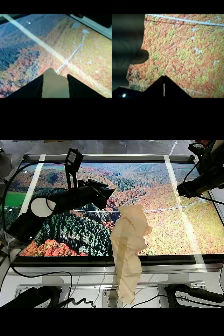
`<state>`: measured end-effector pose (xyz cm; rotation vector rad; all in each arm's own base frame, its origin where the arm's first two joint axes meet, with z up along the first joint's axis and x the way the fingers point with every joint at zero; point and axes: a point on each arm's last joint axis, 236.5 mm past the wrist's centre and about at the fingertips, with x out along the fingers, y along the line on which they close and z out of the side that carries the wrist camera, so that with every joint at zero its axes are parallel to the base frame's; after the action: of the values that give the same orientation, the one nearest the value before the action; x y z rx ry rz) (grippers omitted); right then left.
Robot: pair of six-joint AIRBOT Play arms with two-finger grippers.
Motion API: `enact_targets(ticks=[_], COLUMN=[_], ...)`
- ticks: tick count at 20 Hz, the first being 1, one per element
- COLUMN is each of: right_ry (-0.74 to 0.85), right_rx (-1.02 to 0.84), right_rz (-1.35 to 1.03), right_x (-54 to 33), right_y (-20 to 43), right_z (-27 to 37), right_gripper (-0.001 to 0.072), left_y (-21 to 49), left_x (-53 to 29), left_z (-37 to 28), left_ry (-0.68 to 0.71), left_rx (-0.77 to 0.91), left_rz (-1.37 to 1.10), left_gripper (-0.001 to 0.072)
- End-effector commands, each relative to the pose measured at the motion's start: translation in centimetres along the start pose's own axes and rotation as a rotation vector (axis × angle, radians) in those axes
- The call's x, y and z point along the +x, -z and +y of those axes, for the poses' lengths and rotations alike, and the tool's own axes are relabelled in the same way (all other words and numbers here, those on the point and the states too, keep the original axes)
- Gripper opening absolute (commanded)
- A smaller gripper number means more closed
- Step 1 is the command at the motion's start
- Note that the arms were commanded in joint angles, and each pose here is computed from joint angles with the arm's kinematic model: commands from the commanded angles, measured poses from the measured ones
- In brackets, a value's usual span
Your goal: Fold the clothes and pants, and hang the long-sleeved shirts on hangers.
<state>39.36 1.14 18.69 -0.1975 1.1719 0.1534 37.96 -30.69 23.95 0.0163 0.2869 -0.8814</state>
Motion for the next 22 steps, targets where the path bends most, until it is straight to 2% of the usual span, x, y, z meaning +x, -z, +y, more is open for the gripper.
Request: enact_targets(ticks=[1, 10, 13, 16, 19, 22], right_ry=[0.000, 0.007, 0.018, 0.008, -0.020, -0.165], right_rx=[-0.001, -0.001, -0.001, 0.036, 0.046, 0.020], right_rz=[0.000, -0.036, -0.141, -0.115, 0.020, 0.292], right_x=[0.0, 0.0, -0.2, 0.0, 3.2, 8.9], right_y=[0.0, -0.9, -3.3, -2.7, 0.3, 7.8], right_z=[0.0, -0.1, -0.4, -0.2, 0.4, 4.0], right_gripper=[0.0017, 0.0017, 0.0017, 0.0017, 0.0017, 0.0016], left_y=[0.0, 0.0, 0.0, 0.0, -0.4, -0.2], left_x=[0.0, 0.0, 0.0, 0.0, -0.2, -1.7], left_z=[0.0, 0.0, 0.0, 0.0, -0.5, 0.0], left_ry=[0.000, 0.000, 0.000, 0.000, 0.017, -0.001], left_rx=[0.000, 0.000, -0.001, -0.001, -0.026, 0.053], left_rz=[0.001, 0.001, 0.001, 0.001, -0.012, 0.022], left_gripper=[0.0324, 0.0324, 0.0324, 0.0323, 0.0323, 0.0324])
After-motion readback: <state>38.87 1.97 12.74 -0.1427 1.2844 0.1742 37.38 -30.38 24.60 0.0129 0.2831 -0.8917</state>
